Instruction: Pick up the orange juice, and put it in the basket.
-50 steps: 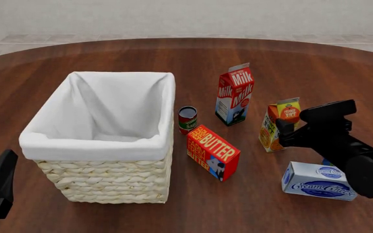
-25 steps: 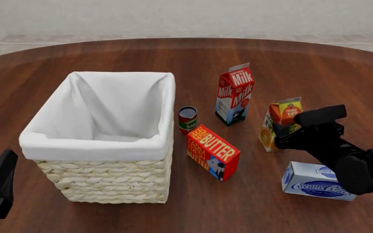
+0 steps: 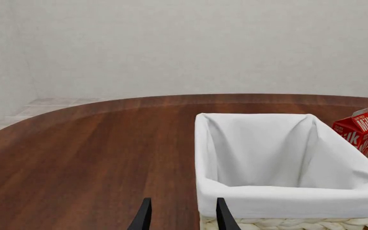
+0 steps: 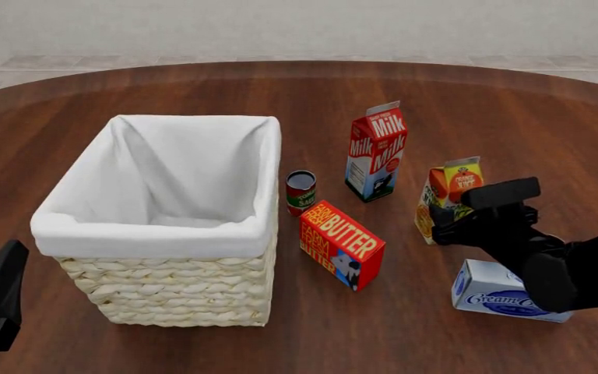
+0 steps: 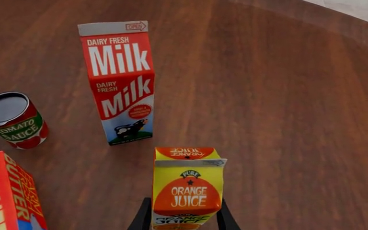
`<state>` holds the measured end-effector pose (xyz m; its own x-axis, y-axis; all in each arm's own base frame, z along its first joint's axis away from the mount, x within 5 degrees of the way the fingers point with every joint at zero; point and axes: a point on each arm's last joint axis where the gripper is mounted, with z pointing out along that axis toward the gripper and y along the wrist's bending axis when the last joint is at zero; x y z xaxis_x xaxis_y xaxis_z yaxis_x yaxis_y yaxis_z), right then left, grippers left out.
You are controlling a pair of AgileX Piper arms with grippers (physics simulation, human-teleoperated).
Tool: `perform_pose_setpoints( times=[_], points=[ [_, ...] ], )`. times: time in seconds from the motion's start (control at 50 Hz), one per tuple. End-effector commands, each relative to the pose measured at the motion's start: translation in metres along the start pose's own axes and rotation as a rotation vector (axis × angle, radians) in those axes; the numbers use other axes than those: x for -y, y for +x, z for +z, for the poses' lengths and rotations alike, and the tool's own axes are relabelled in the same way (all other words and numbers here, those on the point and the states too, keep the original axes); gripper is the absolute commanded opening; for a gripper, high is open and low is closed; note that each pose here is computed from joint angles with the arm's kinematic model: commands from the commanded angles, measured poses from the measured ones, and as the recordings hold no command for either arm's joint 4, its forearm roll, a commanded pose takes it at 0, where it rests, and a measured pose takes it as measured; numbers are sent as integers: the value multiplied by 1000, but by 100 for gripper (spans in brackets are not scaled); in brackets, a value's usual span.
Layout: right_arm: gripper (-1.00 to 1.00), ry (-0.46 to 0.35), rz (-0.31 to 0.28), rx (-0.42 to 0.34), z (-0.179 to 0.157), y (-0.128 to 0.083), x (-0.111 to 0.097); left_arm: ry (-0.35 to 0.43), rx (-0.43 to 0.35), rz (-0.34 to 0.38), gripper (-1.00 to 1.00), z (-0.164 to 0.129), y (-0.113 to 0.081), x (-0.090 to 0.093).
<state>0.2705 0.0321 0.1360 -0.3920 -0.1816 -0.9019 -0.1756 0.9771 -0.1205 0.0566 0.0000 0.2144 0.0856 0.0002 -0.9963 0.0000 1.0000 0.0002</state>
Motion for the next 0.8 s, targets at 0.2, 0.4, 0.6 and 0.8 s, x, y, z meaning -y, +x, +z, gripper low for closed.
perform_pose_setpoints(
  times=[0.2, 0.4, 0.6, 0.8],
  points=[
    [-100, 5, 4, 5, -4, 3, 0, 0, 0, 0, 100, 0, 0, 0],
    [-100, 20, -44, 45, -17, -4, 3, 0, 0, 0, 100, 0, 0, 0],
    [-100, -3, -12, 113, -49, -25, -3, 0, 0, 0, 100, 0, 0, 0],
    [-100, -51, -33, 152, -82, -57, -10, 0, 0, 0, 100, 0, 0, 0]
  ],
)
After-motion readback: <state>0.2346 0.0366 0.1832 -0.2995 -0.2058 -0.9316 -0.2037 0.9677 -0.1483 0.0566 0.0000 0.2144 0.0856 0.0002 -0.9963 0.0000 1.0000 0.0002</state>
